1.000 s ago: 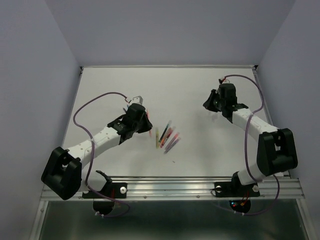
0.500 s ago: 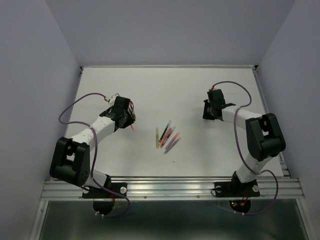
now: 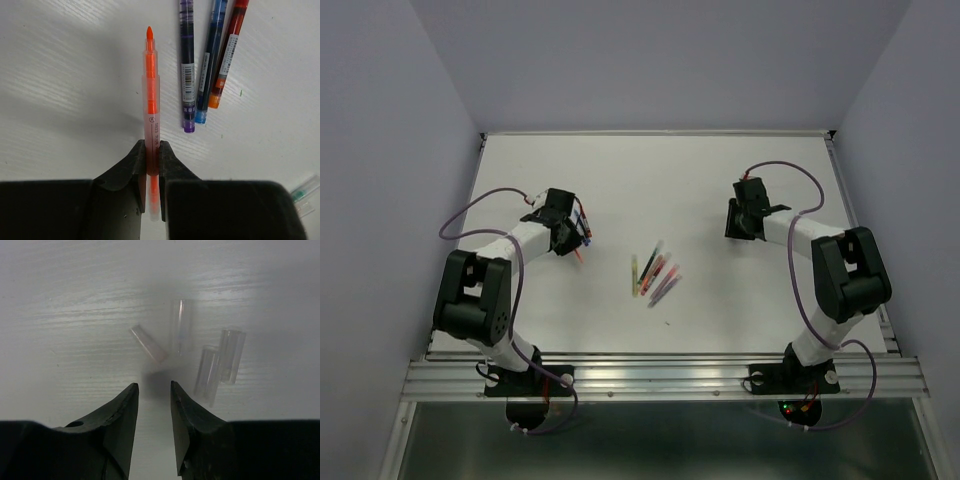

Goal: Open the pen caps

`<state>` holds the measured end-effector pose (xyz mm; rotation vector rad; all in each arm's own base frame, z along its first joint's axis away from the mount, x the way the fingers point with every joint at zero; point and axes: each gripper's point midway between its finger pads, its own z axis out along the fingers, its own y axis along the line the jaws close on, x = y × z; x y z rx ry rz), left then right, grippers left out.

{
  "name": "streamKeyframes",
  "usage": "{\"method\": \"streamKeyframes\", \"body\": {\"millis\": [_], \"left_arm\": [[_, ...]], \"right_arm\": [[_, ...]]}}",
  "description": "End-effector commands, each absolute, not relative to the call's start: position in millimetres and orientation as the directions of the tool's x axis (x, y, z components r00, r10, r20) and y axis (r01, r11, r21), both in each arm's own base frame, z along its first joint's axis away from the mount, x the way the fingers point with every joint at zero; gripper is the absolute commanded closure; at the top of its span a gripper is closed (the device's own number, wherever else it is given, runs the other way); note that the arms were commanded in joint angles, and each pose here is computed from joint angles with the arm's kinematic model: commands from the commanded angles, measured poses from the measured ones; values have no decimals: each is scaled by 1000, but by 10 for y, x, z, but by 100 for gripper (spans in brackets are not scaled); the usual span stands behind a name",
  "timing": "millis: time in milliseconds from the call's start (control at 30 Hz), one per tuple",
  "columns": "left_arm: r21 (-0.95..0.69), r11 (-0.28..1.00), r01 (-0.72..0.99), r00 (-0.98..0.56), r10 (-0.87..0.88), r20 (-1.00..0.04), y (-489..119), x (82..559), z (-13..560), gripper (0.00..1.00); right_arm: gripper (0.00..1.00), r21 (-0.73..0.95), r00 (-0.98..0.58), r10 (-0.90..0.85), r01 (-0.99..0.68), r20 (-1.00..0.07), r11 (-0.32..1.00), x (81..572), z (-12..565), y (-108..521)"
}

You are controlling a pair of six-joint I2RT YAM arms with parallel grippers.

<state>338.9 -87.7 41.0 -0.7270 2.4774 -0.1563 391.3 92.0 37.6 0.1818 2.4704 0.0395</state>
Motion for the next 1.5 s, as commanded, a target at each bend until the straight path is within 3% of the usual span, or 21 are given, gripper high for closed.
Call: {"method": "streamKeyframes", "body": {"millis": [0,333,367,533,667,867,933,1033,1133,1300,1467], "left_arm": [[-266,842,-469,-689,-537,-486,-863,3544,486,100],[-249,832,-496,-684,-551,-477,-868,3729,407,98],[-245,833,-496,-684,-549,-480,-872,3755,408,88],[-216,831,-513,-686,-548,-479,-847,3836,387,69],[-200,830,-521,-688,-547,-477,-818,3795,379,65],[-212,828,-519,-683,-551,-480,-807,3712,473,48],[-232,831,-505,-682,-549,-482,-823,3672,551,40],[-267,839,-474,-682,-541,-492,-846,3567,692,18],[-317,849,-423,-681,-528,-507,-904,3439,851,1],[-369,874,-316,-700,-478,-531,-1157,3262,1050,1],[-318,921,-223,-770,-367,-522,-1560,3086,1002,1]], "right_arm": [[62,90,-727,149,120,-671,989,4022,705,961],[55,195,-608,201,77,-768,978,3945,1412,1018],[52,197,-608,201,75,-768,977,3933,1421,1020],[44,206,-600,204,66,-773,976,3891,1468,1021],[37,214,-591,209,62,-779,975,3877,1519,1024],[30,229,-576,214,48,-789,972,3851,1609,1038],[23,235,-572,215,40,-791,971,3840,1637,1049],[4,246,-560,222,33,-798,969,3809,1702,1053],[0,258,-543,233,31,-807,966,3781,1779,1047],[0,274,-519,253,37,-817,961,3755,1868,1030],[0,268,-521,252,45,-816,962,3737,1845,1011]]}}
